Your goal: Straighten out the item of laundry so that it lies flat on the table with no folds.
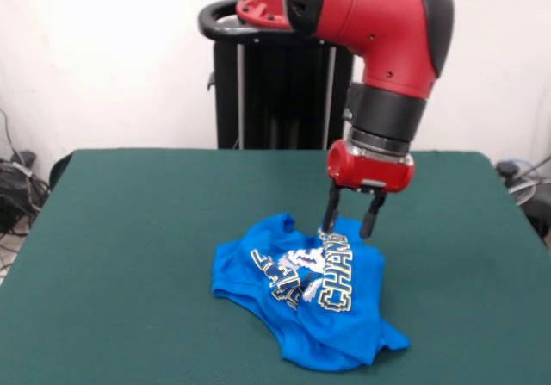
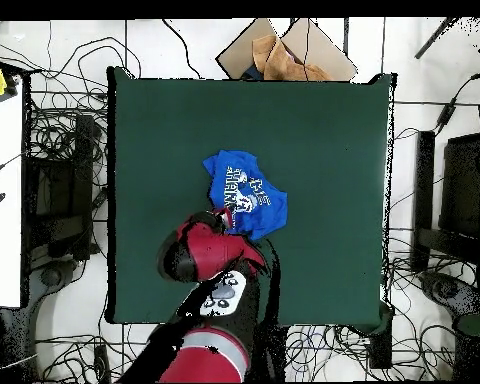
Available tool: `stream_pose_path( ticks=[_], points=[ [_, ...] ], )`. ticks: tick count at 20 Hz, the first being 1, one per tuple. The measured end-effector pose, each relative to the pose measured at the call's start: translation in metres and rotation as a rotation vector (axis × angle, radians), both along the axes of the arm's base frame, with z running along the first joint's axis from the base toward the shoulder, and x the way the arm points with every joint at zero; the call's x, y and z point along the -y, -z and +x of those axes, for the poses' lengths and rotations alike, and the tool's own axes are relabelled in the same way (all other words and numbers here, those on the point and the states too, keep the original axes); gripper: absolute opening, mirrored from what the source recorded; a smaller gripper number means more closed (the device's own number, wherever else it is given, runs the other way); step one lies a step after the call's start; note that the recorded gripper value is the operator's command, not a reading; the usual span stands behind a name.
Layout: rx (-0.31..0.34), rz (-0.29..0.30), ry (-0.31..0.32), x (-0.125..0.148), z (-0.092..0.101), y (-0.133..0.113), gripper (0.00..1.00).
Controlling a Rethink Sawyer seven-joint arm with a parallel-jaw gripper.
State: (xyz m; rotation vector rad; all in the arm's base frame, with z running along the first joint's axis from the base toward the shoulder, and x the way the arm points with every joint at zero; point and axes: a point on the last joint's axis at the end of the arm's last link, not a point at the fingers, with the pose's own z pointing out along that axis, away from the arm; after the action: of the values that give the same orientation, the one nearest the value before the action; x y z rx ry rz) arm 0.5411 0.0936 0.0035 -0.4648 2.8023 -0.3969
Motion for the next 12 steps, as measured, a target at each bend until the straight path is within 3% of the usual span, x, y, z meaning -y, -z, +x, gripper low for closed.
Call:
stream_pose_path(
  ticks=[7,12],
  points=[
    [-0.015,0.006,0.027,0.020,-0.034,0.026,1.00],
    [-0.026,0.022,0.057,0.036,-0.047,0.048,1.00]
  ],
)
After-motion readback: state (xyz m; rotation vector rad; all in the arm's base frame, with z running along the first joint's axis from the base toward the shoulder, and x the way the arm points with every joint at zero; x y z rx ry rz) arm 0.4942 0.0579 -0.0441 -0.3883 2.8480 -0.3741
